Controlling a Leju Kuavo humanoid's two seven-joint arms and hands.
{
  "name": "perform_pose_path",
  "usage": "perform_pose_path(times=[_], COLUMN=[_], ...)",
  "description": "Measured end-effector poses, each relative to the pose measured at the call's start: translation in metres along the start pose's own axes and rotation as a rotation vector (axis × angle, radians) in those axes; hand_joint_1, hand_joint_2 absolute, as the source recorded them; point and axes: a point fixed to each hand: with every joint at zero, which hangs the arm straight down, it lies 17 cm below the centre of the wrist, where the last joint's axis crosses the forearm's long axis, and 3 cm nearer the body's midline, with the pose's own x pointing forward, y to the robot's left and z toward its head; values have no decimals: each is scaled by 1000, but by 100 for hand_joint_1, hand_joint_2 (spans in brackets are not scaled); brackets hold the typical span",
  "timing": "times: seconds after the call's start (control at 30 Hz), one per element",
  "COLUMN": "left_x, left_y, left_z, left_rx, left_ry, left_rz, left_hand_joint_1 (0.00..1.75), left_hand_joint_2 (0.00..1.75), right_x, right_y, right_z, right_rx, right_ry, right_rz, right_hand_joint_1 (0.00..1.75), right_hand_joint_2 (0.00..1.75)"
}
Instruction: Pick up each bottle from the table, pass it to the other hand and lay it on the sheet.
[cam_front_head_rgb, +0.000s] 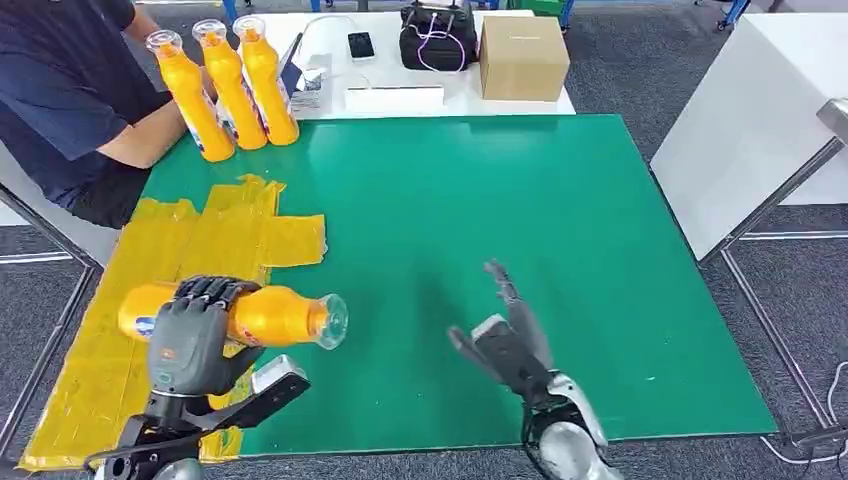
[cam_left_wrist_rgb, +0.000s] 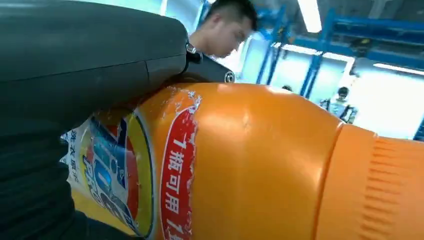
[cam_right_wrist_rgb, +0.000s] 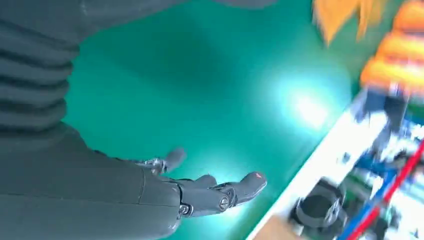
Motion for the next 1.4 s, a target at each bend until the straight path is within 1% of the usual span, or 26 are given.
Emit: perform_pose_path(times=[0.07,0.1,0.17,0.27,0.3,0.43,0.6,0.63,0.67,0.77,0.87,1.13,1.4], left_x=[-5,-8,-21,-56,-66,-88,-96,-99,-105,-118,-123,-128,-131], left_y=[1,1,-3,-25,-31,-42,-49,-51,-55,-71,-79,-83,-84], left_z=[1,1,4,15,20,28,33,34,38,48,51,51,53], left_rx=[1,0,-24,-129,-156,-199,-224,-238,-267,-333,-367,-381,-398], left_ry=[21,30,71,145,162,188,199,206,217,236,241,239,229], left_rz=[42,28,-43,-193,-214,-249,-264,-282,-300,-319,-314,-353,-367], left_hand_joint_1=[175,175,175,175,175,175,175,7,0,0,0,0,0], left_hand_joint_2=[175,175,175,175,175,175,175,175,175,175,175,175,175], right_x=[3,4,8,22,25,33,37,38,41,50,58,65,65], right_y=[-11,-15,-27,-53,-61,-78,-86,-87,-88,-90,-93,-94,-93], right_z=[4,6,9,17,19,27,31,31,32,32,32,33,33], right_rx=[-29,-40,-79,-151,-169,-215,-235,-238,-243,-252,-252,-257,-246], right_ry=[-7,-11,-29,-70,-80,-100,-109,-114,-123,-149,-161,-191,-192], right_rz=[0,-2,-10,-35,-37,-39,-39,-40,-43,-53,-60,-70,-74], right_hand_joint_1=[0,0,0,0,0,0,0,0,0,0,0,0,0], right_hand_joint_2=[0,0,0,0,0,0,0,0,0,0,0,0,0])
